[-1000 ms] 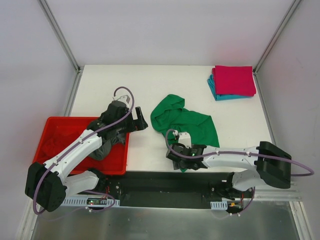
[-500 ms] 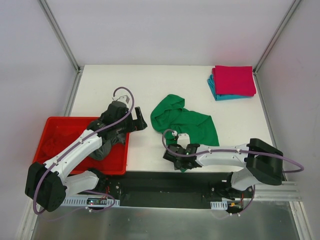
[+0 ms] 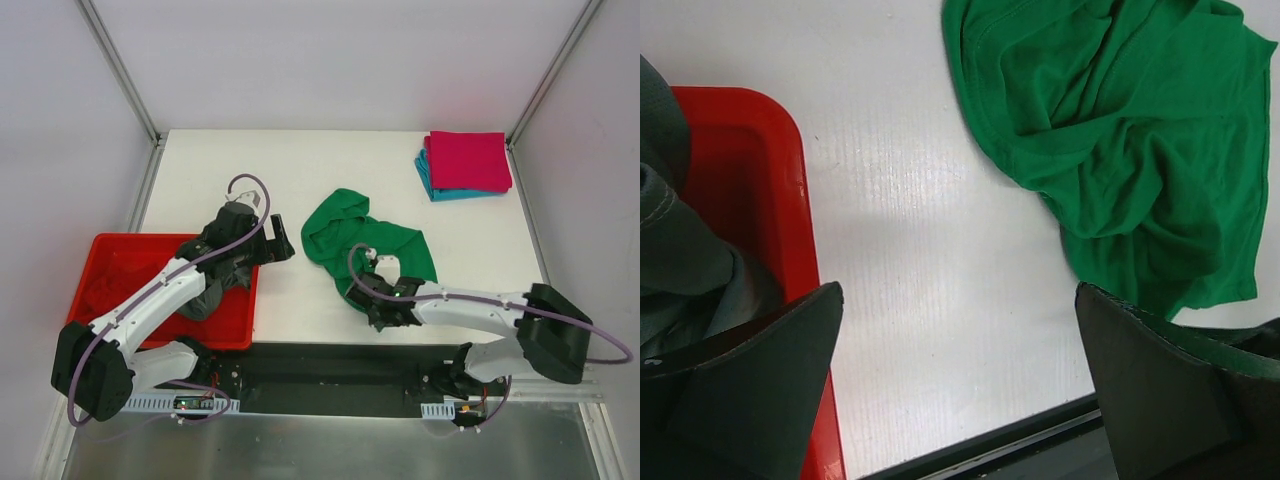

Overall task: Fold and stack the t-shirts
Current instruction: Flatten out the tshirt

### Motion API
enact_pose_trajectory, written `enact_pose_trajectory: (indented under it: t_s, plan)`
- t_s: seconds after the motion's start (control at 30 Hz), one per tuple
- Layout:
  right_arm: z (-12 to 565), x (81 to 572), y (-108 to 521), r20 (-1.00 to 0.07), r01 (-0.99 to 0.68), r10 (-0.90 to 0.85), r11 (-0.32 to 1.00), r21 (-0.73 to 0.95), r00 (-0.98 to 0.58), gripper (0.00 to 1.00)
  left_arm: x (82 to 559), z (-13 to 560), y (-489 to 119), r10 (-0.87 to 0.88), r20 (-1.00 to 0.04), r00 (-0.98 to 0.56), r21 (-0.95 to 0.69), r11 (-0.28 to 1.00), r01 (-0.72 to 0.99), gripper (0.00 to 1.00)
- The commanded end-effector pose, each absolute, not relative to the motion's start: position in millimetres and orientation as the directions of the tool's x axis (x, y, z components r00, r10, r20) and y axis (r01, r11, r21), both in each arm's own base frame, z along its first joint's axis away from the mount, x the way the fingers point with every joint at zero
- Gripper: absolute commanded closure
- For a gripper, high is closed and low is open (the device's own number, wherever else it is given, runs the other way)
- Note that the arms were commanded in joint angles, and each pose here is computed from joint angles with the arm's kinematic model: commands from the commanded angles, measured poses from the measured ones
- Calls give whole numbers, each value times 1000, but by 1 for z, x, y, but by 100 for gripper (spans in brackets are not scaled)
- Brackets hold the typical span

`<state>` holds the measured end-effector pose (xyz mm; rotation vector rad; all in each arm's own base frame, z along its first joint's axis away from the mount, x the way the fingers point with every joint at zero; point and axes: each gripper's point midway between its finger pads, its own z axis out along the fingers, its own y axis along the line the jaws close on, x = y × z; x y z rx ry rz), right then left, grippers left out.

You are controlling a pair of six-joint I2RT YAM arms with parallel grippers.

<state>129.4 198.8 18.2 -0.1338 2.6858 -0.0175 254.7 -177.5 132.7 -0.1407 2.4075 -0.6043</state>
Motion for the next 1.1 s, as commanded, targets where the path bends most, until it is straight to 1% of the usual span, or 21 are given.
enact_pose_trajectory:
  t_s: [0.0, 0.13, 0.27, 0.37, 0.4, 0.5, 0.6, 0.7, 0.83, 0.93, 1.07]
  plan:
    - [57, 158, 171, -536, -74, -67, 997, -9, -841, 100, 261, 144, -191, -213, -576, -789, -469, 877, 105, 1]
    - [94, 185, 128, -631, 19, 15, 1000, 1, -776, 99, 266, 149, -207, -176, -559, -810, -492, 857, 154, 1]
    - [121, 196, 77, -699, 136, 95, 991, -3, -709, 100, 269, 148, -234, -89, -551, -829, -500, 831, 243, 1]
    - [131, 195, 38, -735, 254, 157, 967, -21, -660, 100, 275, 143, -252, -43, -534, -844, -495, 826, 271, 1]
    - [134, 195, 27, -747, 287, 174, 958, -24, -641, 100, 278, 138, -258, -31, -522, -852, -492, 827, 271, 3]
    - [138, 196, 8, -756, 341, 197, 939, -36, -624, 100, 285, 126, -277, 7, -485, -875, -499, 819, 283, 6]
    - [130, 199, 7, -738, 333, 194, 942, -44, -647, 100, 292, 108, -296, 41, -441, -896, -497, 820, 283, 9]
    - [120, 200, 10, -713, 313, 189, 949, -45, -675, 100, 294, 103, -318, 68, -405, -912, -521, 803, 292, 12]
    - [110, 200, 12, -693, 298, 190, 954, -37, -695, 100, 295, 106, -343, 87, -432, -898, -487, 816, 313, 14]
    - [105, 201, 14, -689, 282, 191, 959, -20, -699, 99, 306, 101, -351, 80, -467, -881, -404, 867, 293, 14]
    - [98, 199, 19, -681, 249, 181, 969, -2, -709, 100, 329, 98, -360, 66, -502, -862, -325, 910, 259, 18]
